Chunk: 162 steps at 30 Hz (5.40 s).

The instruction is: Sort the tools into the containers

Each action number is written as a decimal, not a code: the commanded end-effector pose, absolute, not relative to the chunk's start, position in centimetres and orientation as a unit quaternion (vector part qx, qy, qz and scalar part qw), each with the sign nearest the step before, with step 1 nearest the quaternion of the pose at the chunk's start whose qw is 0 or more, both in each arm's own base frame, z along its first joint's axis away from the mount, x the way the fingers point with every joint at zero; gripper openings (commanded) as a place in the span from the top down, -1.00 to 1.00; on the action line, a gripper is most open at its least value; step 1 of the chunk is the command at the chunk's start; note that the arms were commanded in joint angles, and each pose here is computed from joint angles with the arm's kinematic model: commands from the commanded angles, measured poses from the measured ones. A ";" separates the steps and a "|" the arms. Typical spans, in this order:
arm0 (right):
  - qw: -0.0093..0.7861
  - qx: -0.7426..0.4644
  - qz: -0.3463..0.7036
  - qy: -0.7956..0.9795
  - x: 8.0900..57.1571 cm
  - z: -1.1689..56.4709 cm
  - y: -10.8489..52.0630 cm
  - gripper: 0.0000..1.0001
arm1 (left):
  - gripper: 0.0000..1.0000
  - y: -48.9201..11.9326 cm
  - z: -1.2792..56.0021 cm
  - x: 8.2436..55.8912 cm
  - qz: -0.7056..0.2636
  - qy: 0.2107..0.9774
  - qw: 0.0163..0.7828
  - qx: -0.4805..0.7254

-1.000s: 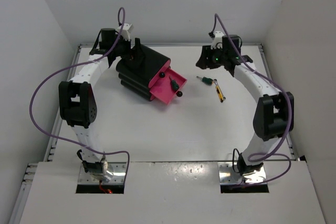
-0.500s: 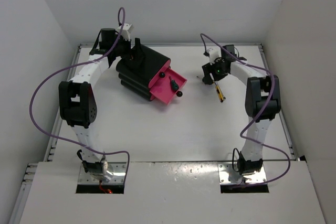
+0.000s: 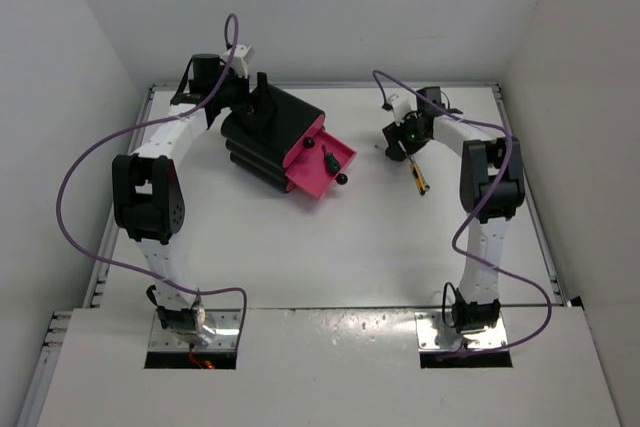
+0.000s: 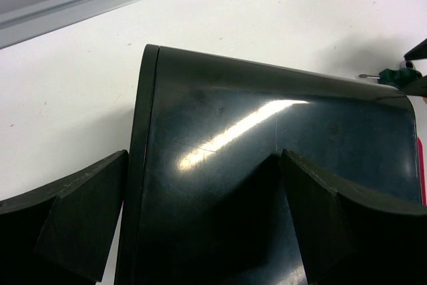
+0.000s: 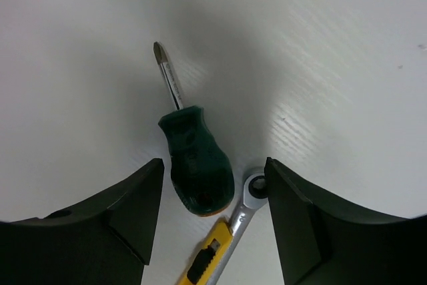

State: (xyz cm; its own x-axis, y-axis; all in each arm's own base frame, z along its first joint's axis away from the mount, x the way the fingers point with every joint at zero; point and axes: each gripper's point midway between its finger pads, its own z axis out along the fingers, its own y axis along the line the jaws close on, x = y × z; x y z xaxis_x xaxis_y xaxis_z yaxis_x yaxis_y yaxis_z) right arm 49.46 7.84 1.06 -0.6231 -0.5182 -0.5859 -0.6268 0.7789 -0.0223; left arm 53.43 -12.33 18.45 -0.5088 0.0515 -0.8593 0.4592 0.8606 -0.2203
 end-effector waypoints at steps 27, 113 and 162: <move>0.348 -0.185 0.382 0.836 39.0 18.4 23.2 0.95 | -0.97 -11.4 4.4 46.8 -0.179 0.937 0.261 0.147; 0.070 0.082 0.629 0.770 29.9 8.5 23.2 0.14 | -0.97 -11.6 4.5 47.0 -0.184 0.936 0.261 0.148; 0.092 0.113 0.674 0.725 37.3 5.9 24.8 0.39 | -0.97 -11.2 3.9 46.8 -0.173 0.939 0.254 0.153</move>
State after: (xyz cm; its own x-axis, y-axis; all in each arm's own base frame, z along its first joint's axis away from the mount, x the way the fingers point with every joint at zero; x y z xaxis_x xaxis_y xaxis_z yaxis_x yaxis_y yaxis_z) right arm 36.25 23.69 4.77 -0.9495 0.2874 0.1262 0.1545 0.0780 0.9849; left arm 54.23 -12.76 18.46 -0.5073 0.0400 -0.8609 0.4682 0.8514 -0.2364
